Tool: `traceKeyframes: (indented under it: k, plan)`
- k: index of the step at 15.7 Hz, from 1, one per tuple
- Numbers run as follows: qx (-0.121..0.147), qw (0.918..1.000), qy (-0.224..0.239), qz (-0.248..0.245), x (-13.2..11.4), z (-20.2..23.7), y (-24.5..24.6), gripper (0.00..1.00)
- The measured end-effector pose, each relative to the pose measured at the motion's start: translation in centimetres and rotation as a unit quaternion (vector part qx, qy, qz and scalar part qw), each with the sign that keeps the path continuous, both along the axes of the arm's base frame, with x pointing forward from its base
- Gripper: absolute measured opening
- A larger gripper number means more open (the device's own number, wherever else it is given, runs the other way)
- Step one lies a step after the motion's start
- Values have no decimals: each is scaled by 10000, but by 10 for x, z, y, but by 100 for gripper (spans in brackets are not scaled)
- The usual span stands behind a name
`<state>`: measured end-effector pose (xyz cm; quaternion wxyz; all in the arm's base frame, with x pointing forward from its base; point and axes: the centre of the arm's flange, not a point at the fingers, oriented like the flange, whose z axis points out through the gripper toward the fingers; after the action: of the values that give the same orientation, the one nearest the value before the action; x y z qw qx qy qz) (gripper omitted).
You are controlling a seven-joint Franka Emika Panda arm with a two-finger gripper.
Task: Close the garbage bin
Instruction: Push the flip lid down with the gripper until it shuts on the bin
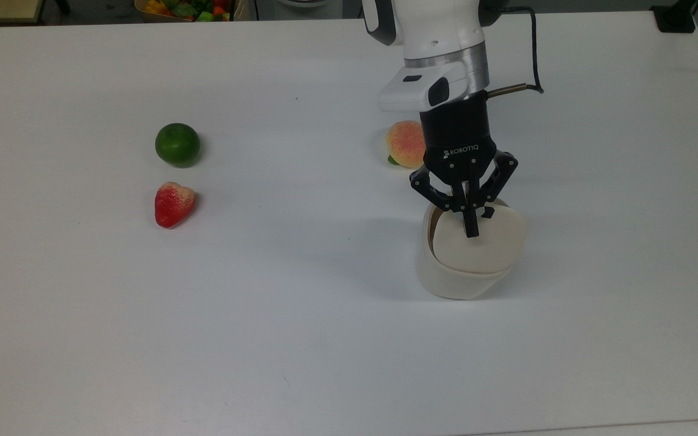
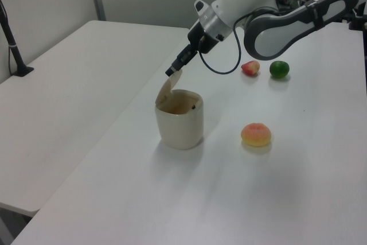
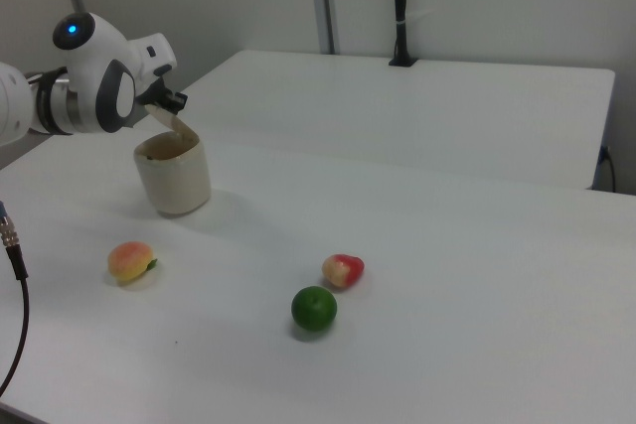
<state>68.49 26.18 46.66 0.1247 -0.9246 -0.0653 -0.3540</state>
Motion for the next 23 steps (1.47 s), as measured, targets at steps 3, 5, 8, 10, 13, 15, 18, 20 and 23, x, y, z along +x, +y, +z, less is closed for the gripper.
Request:
traceKeyframes:
  k: [3,5,8,10,13,15,18,20,23]
  plan:
    - [-82,9998,192,22,-4,-15,1,0]
    - [-157,9992,363,33,-6,-22,2,0]
    - [-201,9987,465,39,-8,-25,2,0]
    - [-235,9982,554,62,-10,-27,4,0]
    - [-287,9969,717,126,-14,-31,11,0]
    - [-308,9962,795,170,-17,-33,16,0]
    - [-304,9957,838,238,-21,-34,23,0]
    - [-299,9956,848,261,-23,-35,26,0]
    - [-303,9954,860,280,-24,-36,28,0]
